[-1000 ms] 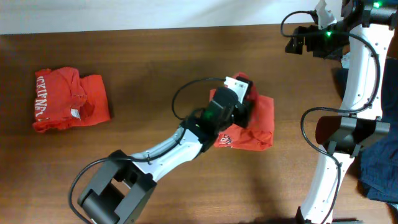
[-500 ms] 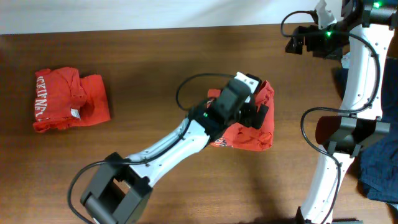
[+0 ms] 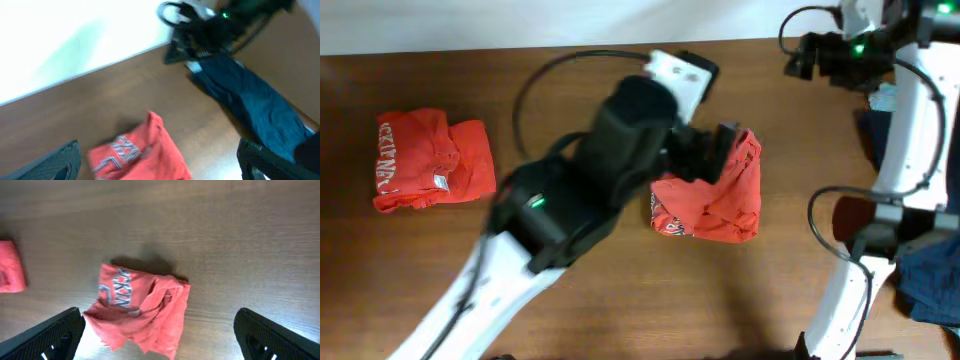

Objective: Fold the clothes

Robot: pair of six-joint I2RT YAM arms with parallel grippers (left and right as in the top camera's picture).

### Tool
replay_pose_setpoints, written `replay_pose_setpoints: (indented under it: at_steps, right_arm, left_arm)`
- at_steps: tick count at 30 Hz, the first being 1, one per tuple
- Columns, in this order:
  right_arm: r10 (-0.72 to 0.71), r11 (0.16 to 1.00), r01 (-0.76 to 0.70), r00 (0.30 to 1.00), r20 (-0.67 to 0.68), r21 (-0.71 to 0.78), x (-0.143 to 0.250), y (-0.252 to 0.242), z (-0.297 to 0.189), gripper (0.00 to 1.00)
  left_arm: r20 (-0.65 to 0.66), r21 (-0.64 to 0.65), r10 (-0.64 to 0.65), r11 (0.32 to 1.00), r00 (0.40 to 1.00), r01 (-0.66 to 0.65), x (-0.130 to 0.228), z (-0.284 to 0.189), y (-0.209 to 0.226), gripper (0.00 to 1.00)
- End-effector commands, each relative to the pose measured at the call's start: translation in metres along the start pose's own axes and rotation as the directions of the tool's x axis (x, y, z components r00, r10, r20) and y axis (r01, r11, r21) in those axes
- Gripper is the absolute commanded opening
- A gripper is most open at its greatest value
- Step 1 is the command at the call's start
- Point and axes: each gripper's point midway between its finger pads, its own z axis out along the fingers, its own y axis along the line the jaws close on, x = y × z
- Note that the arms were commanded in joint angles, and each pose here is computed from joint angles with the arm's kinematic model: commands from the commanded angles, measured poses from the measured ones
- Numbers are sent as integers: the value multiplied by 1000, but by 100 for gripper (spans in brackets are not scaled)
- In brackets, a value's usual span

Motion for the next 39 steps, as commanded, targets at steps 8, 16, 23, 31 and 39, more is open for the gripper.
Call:
replay_pose_setpoints:
  at_steps: [8, 16, 23, 31, 39]
  right_arm:
    - [-61, 994, 25, 934, 353, 104, 24, 53, -166, 99]
    - [97, 979, -136, 965, 242, 152, 62, 33, -149, 99]
    - [243, 952, -225, 968, -62, 209, 101, 1, -38, 99]
    - [259, 928, -237, 965, -41, 288, 111, 40, 50, 99]
    - [261, 914, -226, 963, -63, 338, 154, 74, 113, 99]
  left_arm:
    - [-24, -234, -26, 972, 999, 20, 3, -28, 74, 99]
    - [-48, -322, -103, 943, 993, 83, 12, -35, 112, 99]
    - [-84, -412, -162, 904, 983, 114, 25, -27, 154, 99]
    - [-247, -460, -214, 884, 945, 80, 69, 15, 176, 99]
    - [-258, -477, -229, 875, 939, 82, 74, 16, 184, 99]
